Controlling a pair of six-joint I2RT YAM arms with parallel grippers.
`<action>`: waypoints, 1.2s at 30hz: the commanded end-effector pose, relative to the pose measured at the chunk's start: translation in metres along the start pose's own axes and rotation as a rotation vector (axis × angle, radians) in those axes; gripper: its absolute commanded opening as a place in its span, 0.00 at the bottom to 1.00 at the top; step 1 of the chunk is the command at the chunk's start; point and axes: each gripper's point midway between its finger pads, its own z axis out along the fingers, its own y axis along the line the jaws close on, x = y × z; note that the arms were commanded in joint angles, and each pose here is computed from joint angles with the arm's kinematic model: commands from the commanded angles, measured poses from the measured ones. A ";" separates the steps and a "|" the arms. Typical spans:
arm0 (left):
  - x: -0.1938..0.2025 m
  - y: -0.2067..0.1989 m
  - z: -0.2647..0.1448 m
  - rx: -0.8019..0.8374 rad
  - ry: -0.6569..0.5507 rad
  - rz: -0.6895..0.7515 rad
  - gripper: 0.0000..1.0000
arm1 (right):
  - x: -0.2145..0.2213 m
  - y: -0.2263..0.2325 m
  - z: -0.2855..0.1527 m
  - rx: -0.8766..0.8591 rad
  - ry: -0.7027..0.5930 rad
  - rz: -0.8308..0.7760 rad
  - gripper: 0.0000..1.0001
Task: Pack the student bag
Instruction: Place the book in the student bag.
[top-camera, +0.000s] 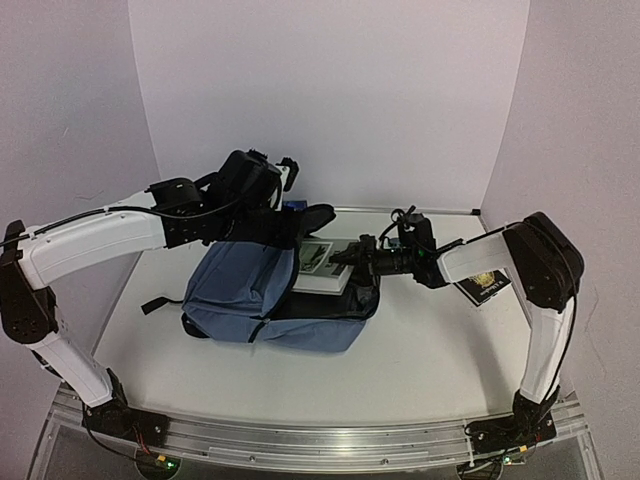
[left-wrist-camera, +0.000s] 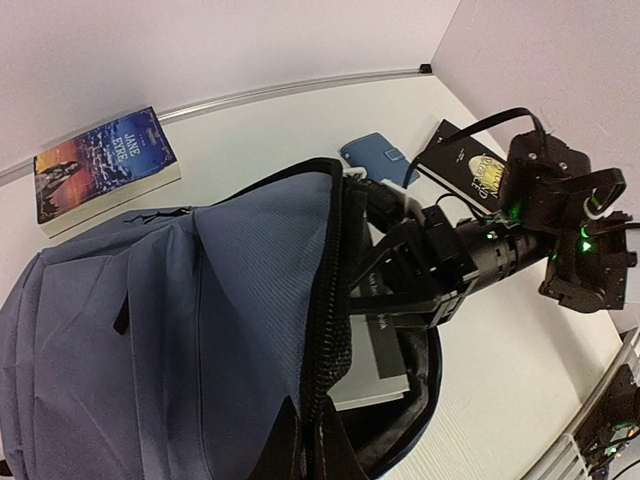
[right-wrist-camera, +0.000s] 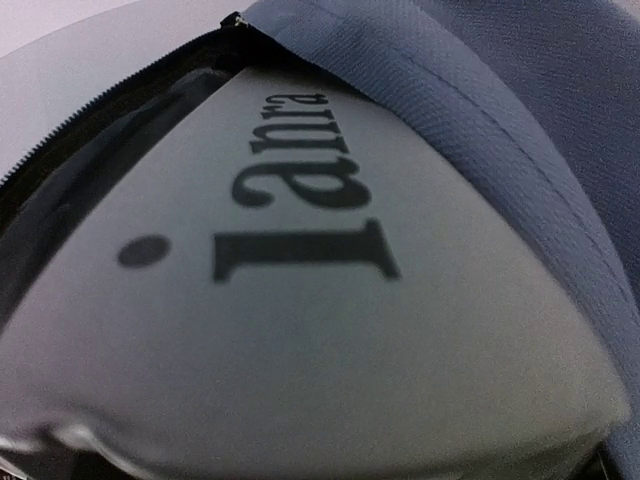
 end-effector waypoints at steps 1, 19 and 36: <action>-0.054 -0.021 -0.029 0.101 -0.168 -0.019 0.00 | 0.011 0.044 0.033 -0.128 0.059 -0.103 0.00; -0.026 -0.015 -0.022 0.107 -0.110 -0.063 0.00 | 0.027 0.020 0.121 -0.153 0.063 -0.083 0.18; -0.016 0.010 -0.025 0.056 -0.098 -0.116 0.00 | 0.026 -0.010 0.063 0.271 -0.075 -0.166 0.92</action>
